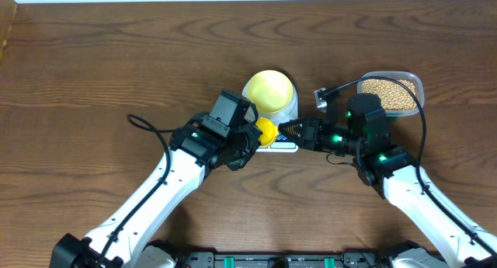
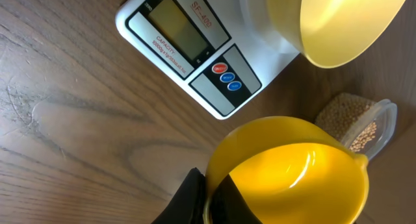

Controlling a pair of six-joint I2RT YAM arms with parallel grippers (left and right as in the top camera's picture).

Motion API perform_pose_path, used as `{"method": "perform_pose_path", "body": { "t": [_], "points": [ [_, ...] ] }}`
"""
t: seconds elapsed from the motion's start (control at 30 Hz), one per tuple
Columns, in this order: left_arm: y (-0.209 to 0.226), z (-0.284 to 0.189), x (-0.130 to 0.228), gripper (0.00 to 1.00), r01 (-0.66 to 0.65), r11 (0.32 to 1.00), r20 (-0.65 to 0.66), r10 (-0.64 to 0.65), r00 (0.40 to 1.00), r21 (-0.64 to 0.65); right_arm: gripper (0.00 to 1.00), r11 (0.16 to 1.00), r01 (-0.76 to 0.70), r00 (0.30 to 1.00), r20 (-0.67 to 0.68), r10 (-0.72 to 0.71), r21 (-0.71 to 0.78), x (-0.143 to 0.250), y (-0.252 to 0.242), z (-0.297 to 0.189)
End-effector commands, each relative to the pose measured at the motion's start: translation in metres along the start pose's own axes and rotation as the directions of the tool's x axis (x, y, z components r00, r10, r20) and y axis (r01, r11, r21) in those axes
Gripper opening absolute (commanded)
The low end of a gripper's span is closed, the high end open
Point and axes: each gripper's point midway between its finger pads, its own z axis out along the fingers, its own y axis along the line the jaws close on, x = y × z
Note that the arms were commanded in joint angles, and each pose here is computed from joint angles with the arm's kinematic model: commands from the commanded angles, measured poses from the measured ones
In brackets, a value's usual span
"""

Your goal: Scoop item into bowl and weigh 50g on scale

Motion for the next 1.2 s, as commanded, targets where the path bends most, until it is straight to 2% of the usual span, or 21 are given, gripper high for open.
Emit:
{"method": "perform_pose_path", "body": {
  "t": [0.0, 0.27, 0.63, 1.0, 1.1, 1.17],
  "points": [
    [0.0011, -0.0005, 0.0050, 0.07, -0.006, 1.000, -0.008, 0.006, 1.000, 0.000, 0.36, 1.000, 0.025, 1.000, 0.010, -0.025, -0.008, -0.0044, 0.0075, 0.0009],
    [0.0011, -0.0005, 0.0050, 0.07, -0.006, 1.000, -0.008, 0.006, 1.000, 0.000, 0.27, 1.000, 0.025, 1.000, 0.010, -0.025, -0.008, -0.0044, 0.0075, 0.0009],
    [0.0012, -0.0005, 0.0050, 0.07, -0.006, 1.000, -0.008, 0.006, 1.000, 0.000, 0.01, 1.000, 0.024, 1.000, 0.010, -0.024, -0.008, -0.0043, 0.0075, 0.0009],
    [0.0012, -0.0005, 0.0050, 0.08, -0.006, 1.000, -0.008, 0.006, 1.000, 0.000, 0.01, 1.000, 0.025, 1.000, 0.010, -0.025, -0.008, -0.0043, 0.0075, 0.0009],
    [0.0011, -0.0005, 0.0050, 0.27, -0.006, 1.000, -0.008, 0.006, 1.000, 0.000, 0.01, 1.000, 0.025, 1.000, 0.010, -0.025, -0.008, -0.0043, 0.0075, 0.0009],
    [0.0011, -0.0005, 0.0050, 0.30, -0.006, 1.000, -0.008, 0.006, 1.000, 0.000, 0.01, 1.000, 0.025, 1.000, 0.009, -0.025, -0.008, -0.0043, 0.0075, 0.0009]
  ]
}}
